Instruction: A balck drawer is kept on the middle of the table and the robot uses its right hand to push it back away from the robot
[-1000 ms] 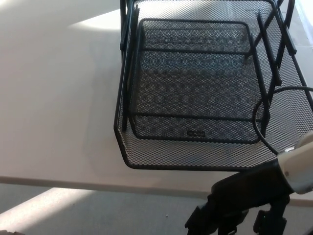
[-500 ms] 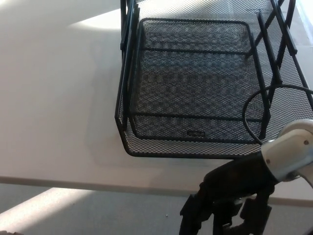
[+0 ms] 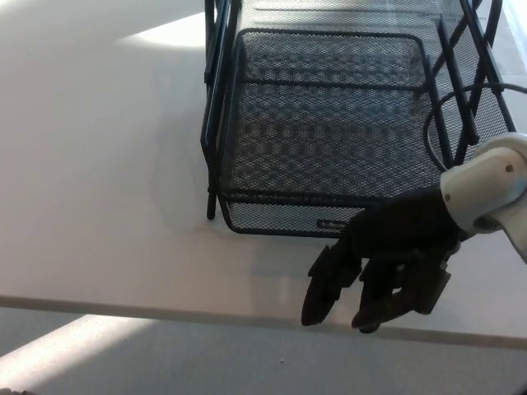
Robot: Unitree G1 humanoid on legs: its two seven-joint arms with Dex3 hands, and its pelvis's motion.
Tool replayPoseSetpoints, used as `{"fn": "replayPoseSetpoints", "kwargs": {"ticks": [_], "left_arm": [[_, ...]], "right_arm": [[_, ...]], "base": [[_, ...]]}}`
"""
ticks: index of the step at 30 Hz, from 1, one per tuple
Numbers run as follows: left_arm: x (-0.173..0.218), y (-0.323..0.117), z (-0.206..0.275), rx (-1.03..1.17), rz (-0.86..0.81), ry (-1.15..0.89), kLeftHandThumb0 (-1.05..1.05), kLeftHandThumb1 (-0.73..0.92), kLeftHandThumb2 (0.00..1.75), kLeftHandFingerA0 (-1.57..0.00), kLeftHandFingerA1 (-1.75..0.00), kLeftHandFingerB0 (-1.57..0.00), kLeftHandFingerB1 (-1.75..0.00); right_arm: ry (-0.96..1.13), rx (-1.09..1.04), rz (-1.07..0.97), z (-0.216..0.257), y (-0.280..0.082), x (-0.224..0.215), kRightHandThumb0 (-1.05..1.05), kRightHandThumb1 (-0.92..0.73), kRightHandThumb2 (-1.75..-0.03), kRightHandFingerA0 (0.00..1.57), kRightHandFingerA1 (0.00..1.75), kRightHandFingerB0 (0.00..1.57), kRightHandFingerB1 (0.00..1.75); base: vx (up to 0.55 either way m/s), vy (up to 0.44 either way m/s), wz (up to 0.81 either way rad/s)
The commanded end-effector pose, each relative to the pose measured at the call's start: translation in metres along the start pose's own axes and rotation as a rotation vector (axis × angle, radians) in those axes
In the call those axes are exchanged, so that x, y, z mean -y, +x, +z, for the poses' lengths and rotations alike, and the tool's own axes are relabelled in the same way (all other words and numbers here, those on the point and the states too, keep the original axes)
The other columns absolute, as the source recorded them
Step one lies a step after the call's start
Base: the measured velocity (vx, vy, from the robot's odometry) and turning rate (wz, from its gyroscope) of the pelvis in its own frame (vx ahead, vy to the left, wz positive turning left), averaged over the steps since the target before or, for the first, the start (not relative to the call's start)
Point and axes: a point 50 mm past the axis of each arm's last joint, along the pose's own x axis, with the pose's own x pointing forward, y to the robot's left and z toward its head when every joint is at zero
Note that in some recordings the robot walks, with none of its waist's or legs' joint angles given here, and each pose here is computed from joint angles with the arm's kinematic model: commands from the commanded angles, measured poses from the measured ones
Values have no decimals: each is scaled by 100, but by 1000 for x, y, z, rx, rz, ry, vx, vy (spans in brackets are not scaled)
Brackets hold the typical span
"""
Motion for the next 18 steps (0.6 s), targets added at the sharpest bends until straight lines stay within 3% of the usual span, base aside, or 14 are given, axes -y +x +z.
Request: {"fn": "replayPoseSetpoints", "kwargs": {"ticks": [1, 18], "left_arm": [[0, -3, -7, -18, 1, 14, -56, 72, 62, -46, -38, -31, -32], [0, -4, -8, -17, -4, 5, -56, 72, 63, -46, -38, -32, -32]], "right_arm": [[-25, 0, -16, 2, -5, 8, -55, -78, -63, 50, 42, 37, 35], [7, -4, -36, -9, 0, 24, -56, -78, -64, 51, 42, 38, 35]], "base": [[0, 0, 0], [0, 0, 0]]}}
